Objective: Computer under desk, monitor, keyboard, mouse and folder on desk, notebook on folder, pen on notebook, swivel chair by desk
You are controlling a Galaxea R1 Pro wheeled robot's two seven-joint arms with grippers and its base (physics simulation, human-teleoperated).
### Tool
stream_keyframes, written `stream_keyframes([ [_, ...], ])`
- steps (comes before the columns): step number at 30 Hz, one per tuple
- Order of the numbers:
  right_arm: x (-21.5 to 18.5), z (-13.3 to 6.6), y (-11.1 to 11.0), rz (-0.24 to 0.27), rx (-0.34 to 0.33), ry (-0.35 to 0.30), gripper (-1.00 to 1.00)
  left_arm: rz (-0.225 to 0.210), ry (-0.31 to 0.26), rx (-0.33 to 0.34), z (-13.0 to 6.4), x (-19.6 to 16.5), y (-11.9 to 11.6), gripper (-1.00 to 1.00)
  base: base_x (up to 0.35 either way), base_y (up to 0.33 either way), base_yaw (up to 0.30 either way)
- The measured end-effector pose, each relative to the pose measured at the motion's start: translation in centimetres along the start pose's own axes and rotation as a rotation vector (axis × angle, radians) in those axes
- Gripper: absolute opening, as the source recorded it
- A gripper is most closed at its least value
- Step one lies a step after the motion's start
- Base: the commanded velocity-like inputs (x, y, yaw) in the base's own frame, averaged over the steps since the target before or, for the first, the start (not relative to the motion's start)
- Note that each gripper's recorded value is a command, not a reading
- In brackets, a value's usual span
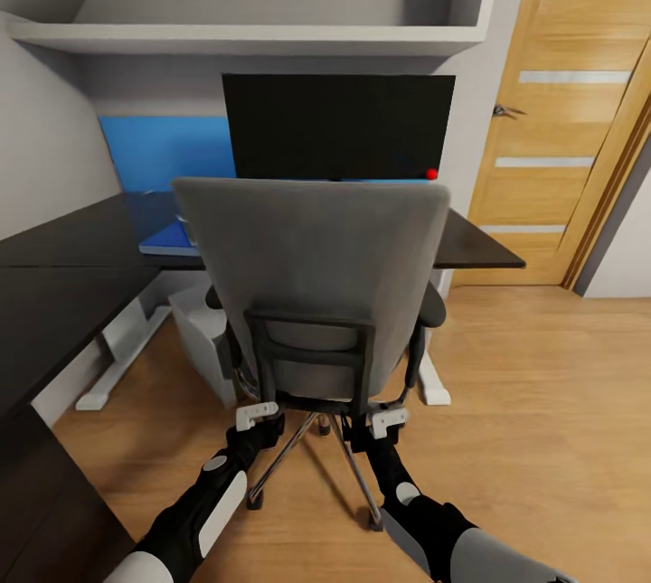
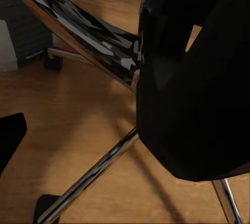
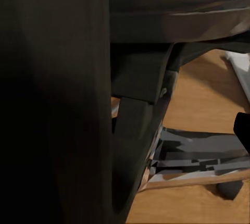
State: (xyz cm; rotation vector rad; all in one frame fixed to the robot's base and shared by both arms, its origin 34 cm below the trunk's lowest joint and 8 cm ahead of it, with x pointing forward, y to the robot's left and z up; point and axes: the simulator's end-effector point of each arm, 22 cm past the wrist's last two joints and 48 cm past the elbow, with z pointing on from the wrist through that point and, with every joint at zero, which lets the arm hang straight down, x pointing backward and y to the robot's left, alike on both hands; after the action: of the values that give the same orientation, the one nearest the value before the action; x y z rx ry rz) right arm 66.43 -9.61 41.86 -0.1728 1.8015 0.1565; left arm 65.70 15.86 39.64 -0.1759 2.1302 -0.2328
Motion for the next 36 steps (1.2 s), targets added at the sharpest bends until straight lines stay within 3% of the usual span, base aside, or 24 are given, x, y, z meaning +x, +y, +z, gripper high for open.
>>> stream_keyframes([
  [14,-0.04,0.04,-0.13,0.004,0.004,-0.001,1.00,-0.003,0.000,0.002,0.02,-0.01,-0.01,1.00,0.248,0.000,0.000],
  [23,-0.02,0.04,-0.08,0.003,0.003,-0.001,1.00,-0.006,0.000,0.004,0.04,-0.01,0.04,1.00,0.008,0.000,0.000],
  [36,0.04,0.06,-0.41,0.012,0.013,0.001,1.00,0.000,0.000,-0.010,0.05,-0.08,0.47,1.00,-0.150,-0.044,0.000],
])
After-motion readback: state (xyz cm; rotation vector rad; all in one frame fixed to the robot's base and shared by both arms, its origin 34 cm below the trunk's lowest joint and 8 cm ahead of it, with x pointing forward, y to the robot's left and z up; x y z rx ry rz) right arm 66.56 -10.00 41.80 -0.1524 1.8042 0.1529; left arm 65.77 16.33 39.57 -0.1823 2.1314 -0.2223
